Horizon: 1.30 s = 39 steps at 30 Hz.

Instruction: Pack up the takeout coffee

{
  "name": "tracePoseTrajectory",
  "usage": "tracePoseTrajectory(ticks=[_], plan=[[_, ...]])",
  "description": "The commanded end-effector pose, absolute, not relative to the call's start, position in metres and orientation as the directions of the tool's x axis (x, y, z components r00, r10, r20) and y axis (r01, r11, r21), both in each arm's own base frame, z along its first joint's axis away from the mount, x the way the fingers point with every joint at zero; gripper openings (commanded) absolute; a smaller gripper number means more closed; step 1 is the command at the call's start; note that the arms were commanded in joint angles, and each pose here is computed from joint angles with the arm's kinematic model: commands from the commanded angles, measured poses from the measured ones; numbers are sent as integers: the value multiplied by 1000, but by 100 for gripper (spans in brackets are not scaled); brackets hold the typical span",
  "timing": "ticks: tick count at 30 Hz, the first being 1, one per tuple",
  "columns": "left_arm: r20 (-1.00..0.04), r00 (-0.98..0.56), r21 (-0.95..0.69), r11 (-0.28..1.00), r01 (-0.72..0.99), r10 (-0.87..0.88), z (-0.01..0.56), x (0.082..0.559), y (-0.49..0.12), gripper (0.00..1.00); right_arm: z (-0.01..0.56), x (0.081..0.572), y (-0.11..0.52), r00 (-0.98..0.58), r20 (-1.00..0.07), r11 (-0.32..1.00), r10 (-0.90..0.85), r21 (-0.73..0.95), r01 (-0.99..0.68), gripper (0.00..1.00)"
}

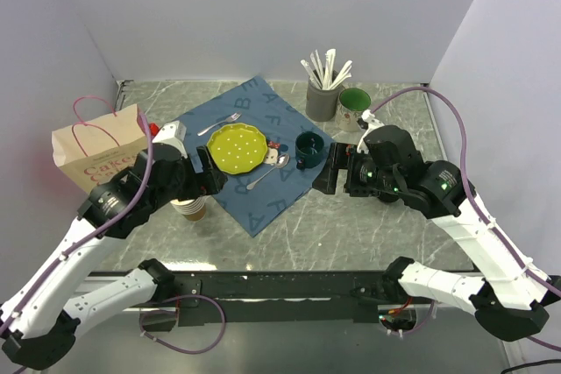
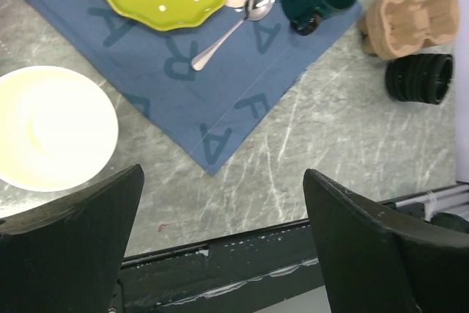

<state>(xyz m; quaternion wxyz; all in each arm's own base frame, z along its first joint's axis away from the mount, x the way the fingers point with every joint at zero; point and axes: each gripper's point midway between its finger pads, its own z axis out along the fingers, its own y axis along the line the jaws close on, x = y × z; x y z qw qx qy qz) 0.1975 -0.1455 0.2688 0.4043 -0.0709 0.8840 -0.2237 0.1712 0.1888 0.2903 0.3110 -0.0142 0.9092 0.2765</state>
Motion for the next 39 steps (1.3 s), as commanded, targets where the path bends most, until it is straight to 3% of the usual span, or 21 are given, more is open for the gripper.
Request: tracePoseTrajectory(ticks=[1,10,18,21,24,32,39], plan=[[-692,-643,-445,895,22,-328,277,201,-140,97,309,174,187,-770,-608,829,193,521,-204,100],[-677,-668,-305,944,-129,-310,253,208,-118,98,311,172,184,-762,-620,829,186,516,-217,100],[-683,-684,-102,961,-257,-256,227,215,-87,81,325,160,185,-719,-674,774,169,542,-326,92],[-657,-706,-78,955,-286,-265,216,211,-82,66,332,156,186,-693,-701,749,167,547,-373,86],[-648,-705,-41,937,-346,-288,208,206,-69,66,333,155,184,-683,-711,749,165,541,-382,83],[-677,-699,-152,973,-173,-230,209,227,-101,61,330,155,187,-691,-709,746,144,536,-395,80],[-633,-762,-74,991,-113,-134,192,232,-108,50,330,152,189,-695,-702,730,151,554,-400,76]])
